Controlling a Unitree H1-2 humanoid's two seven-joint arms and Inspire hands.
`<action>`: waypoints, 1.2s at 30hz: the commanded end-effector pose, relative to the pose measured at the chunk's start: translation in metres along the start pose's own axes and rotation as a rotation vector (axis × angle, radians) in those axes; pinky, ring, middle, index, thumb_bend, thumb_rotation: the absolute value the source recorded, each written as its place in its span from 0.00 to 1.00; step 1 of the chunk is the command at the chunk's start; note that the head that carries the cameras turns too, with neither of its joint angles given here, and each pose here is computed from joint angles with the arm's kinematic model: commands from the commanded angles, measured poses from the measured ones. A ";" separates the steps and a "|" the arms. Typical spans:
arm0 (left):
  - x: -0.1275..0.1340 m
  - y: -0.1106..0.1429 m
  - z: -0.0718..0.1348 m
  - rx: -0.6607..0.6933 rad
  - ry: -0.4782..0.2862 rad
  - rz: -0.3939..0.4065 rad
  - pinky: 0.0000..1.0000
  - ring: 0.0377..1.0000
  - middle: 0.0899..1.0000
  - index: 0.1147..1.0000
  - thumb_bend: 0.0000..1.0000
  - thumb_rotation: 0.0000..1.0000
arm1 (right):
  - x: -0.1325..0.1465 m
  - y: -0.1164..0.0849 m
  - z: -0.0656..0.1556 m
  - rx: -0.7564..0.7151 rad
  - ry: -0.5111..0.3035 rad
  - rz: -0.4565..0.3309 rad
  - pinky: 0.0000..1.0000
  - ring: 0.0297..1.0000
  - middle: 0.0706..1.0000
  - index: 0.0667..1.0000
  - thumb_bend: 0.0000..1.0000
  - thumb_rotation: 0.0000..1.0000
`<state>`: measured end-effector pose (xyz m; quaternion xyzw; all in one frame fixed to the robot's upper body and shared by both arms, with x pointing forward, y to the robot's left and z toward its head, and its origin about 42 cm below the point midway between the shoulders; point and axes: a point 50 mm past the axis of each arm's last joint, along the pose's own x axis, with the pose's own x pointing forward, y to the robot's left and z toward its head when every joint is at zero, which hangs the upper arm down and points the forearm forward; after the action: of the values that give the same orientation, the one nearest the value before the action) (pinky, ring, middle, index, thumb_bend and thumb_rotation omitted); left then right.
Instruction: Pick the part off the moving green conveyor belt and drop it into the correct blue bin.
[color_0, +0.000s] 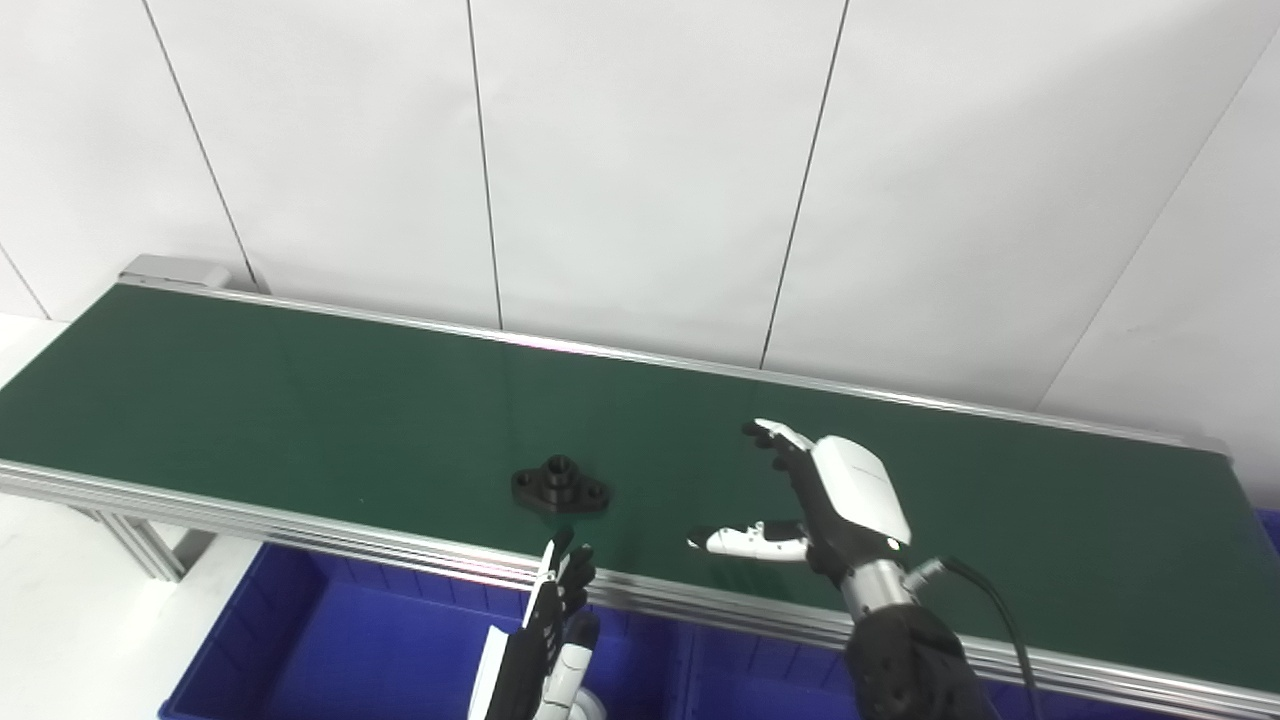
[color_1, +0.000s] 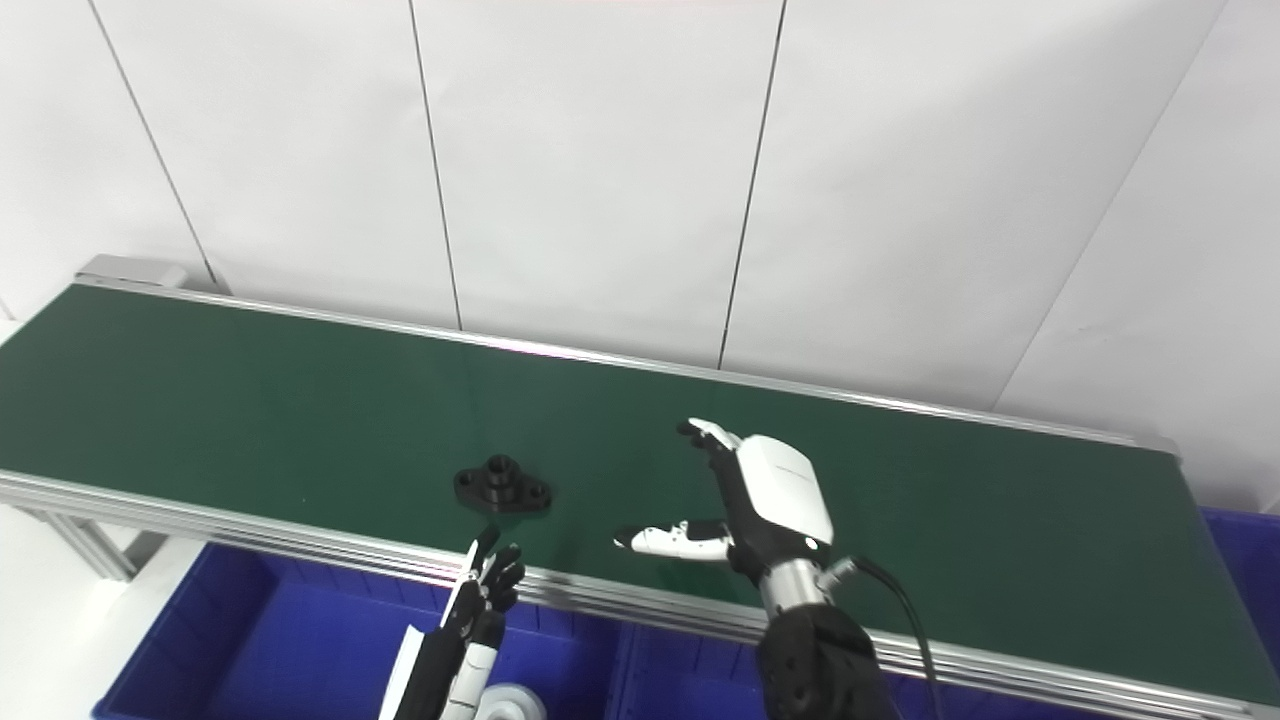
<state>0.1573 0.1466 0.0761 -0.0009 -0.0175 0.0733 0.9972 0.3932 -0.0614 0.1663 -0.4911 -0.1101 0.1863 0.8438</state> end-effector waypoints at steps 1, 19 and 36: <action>0.001 -0.016 0.016 -0.044 -0.051 -0.011 0.90 0.91 0.93 1.00 0.55 1.00 | 0.015 -0.016 0.020 -0.010 -0.035 -0.059 0.53 0.72 0.82 0.83 0.98 0.51; -0.001 -0.033 0.030 -0.051 -0.073 -0.035 0.91 0.91 0.93 1.00 0.56 1.00 | 0.054 -0.010 0.036 -0.103 -0.036 0.039 0.51 0.66 0.80 0.84 0.96 0.52; -0.002 -0.049 0.041 -0.047 -0.088 -0.045 0.92 0.91 0.93 1.00 0.60 1.00 | 0.061 0.021 0.042 -0.236 -0.045 0.122 0.25 0.34 0.49 0.77 0.86 0.48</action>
<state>0.1557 0.1407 0.0914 0.0398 -0.0287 0.0548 0.9973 0.4229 -0.0055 0.1473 -0.5884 -0.0806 0.2501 0.7647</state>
